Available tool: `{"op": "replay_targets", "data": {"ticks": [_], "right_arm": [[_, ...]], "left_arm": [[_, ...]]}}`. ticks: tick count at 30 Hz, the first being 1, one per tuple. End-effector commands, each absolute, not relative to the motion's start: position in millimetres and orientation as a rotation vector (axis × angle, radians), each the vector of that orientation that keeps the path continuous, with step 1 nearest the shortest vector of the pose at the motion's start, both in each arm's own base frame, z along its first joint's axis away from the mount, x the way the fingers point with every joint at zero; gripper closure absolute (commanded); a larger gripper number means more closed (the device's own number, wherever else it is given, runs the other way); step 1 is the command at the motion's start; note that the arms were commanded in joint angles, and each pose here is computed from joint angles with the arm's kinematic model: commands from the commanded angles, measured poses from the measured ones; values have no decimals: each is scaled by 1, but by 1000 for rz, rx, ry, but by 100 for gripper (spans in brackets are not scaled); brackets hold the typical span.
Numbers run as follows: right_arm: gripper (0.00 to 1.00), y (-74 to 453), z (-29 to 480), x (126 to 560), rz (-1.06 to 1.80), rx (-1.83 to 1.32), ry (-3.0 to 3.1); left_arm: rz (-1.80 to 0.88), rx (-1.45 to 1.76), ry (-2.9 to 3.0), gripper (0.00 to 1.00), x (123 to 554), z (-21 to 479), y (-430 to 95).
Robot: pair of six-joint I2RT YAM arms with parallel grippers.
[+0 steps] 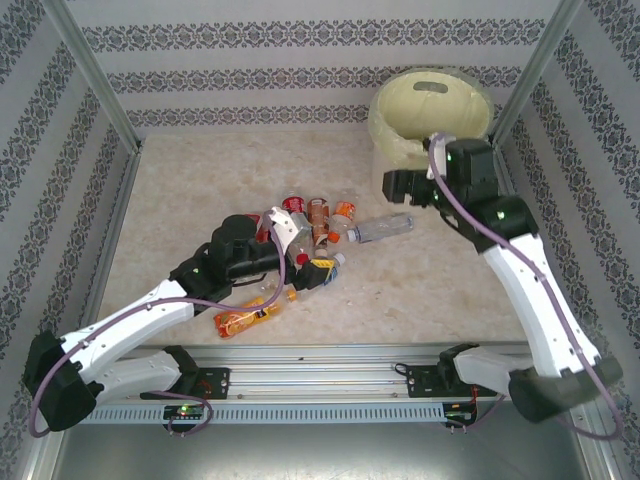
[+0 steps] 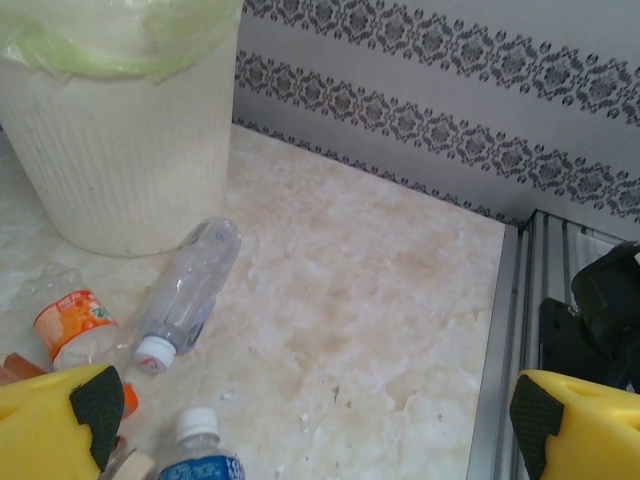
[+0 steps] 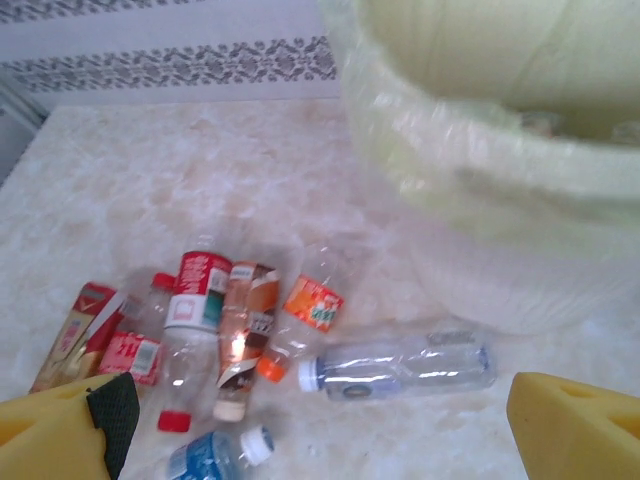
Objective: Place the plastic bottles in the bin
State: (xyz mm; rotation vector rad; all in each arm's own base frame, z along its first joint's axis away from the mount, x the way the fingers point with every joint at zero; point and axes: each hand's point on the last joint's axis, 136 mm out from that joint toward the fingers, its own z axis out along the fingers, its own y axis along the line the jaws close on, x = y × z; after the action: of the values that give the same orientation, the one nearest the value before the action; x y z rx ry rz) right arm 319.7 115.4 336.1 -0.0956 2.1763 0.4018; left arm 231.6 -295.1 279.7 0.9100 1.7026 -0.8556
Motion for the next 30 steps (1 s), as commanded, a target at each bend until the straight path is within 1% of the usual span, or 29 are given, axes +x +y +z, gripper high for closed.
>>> {"op": "replay_targets", "data": {"ticks": [1, 6, 13, 18, 22, 25, 30], "right_arm": [[5, 118, 315, 304, 440, -41, 2190], [5, 134, 286, 272, 575, -38, 2234], [5, 155, 257, 239, 702, -105, 2284], [6, 160, 239, 221, 781, -113, 2299], [6, 162, 225, 207, 836, -113, 2307], [6, 160, 215, 197, 846, -115, 2316], [6, 152, 200, 185, 849, -74, 2333]], "left_arm": [[-831, 955, 1782, 0, 216, 278, -286], [-741, 873, 2009, 0, 213, 263, -261], [-633, 781, 2277, 0, 198, 236, -227], [-494, 700, 2416, 0, 197, 214, -203], [-431, 678, 2472, 0, 202, 203, -199], [-429, 681, 2525, 0, 206, 195, -207], [-387, 625, 2594, 0, 225, 181, -220]]}}
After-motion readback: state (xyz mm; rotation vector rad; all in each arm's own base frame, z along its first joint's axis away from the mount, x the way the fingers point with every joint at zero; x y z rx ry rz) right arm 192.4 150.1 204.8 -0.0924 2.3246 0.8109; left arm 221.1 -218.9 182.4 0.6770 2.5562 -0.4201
